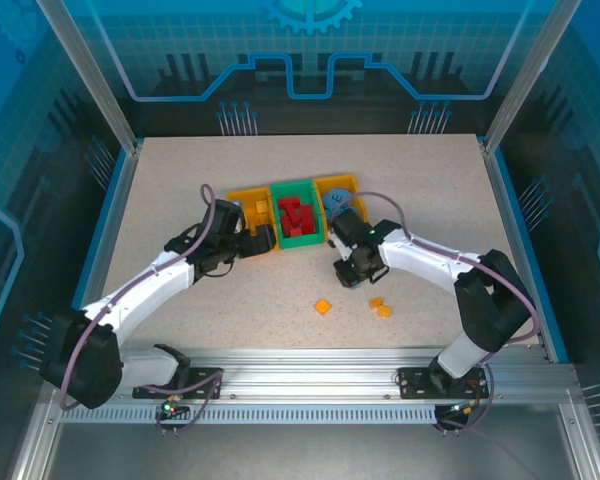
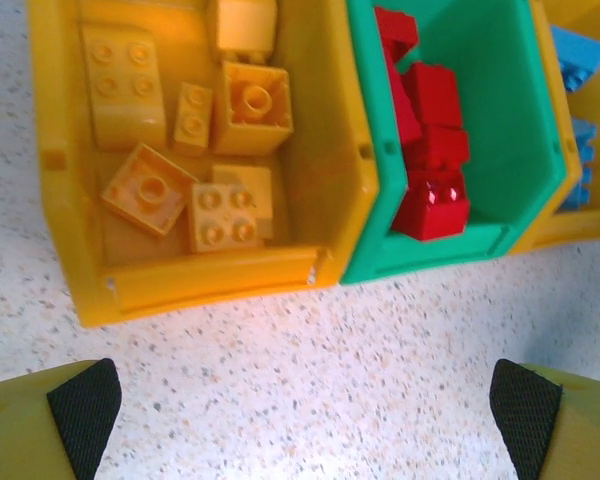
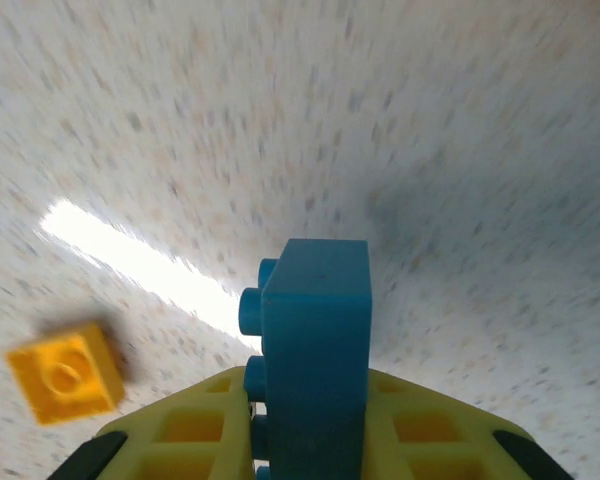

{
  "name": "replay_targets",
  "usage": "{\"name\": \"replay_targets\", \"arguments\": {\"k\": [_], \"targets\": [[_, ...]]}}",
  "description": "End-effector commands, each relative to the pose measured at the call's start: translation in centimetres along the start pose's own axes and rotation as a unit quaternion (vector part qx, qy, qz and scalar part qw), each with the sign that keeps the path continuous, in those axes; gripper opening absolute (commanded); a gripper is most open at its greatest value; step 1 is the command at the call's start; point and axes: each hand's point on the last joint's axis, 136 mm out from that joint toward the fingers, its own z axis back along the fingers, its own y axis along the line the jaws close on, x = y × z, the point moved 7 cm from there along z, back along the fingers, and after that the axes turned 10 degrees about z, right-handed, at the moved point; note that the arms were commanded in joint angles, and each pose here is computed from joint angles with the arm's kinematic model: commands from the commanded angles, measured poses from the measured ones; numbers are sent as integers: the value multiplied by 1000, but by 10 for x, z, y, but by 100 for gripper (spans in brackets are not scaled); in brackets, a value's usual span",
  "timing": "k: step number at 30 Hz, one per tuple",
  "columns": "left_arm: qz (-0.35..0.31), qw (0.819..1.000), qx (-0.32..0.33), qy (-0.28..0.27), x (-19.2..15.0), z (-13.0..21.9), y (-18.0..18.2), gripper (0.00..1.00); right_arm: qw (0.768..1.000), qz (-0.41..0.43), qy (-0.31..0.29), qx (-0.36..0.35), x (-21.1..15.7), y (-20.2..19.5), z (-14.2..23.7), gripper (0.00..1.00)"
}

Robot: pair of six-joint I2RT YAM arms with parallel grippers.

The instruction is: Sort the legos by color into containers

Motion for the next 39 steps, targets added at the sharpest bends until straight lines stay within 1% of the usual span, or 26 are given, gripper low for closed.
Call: {"name": "replay_targets", "arguments": {"k": [1,4,7,11,13,17,20,22,26,29,31,35,37,39], "targets": [[-25,1000,6,9,-20,0,-5,99,996,-39,-81,19,37,-23,36,21],[-46,998,15,29,-39,-6,-12,99,989,-89,-113,29,64,-51,48,21],[-48,997,19,51,-58,-14,-17,99,986,-125,-113,7,89,-80,45,21],[-63,995,19,78,-82,-22,-29,99,984,-144,-107,-6,121,-106,33,21],[-87,992,16,88,-93,-25,-38,99,984,-146,-99,-13,137,-115,24,21],[-150,983,-13,109,-113,-31,-57,99,984,-154,-78,-31,154,-130,5,21],[-199,969,-43,138,-130,-35,-72,99,983,-164,-68,-39,160,-139,-6,23],[-242,956,-56,153,-144,-38,-81,99,983,-166,-65,-40,164,-142,-11,25],[-294,938,-64,175,-162,-47,-90,99,984,-165,-57,-28,167,-142,-18,34],[-314,928,-71,187,-171,-54,-93,98,985,-164,-55,-24,168,-142,-16,48],[-323,924,-74,191,-174,-56,-92,98,985,-162,-60,-16,168,-140,-10,57],[-340,917,-70,198,-177,-60,-88,95,984,-162,-75,-5,170,-136,8,68],[-350,912,-67,206,-180,-64,-86,95,982,-165,-88,-1,169,-133,21,78],[-355,909,-63,211,-182,-67,-86,92,981,-167,-99,3,166,-130,34,80]]}}
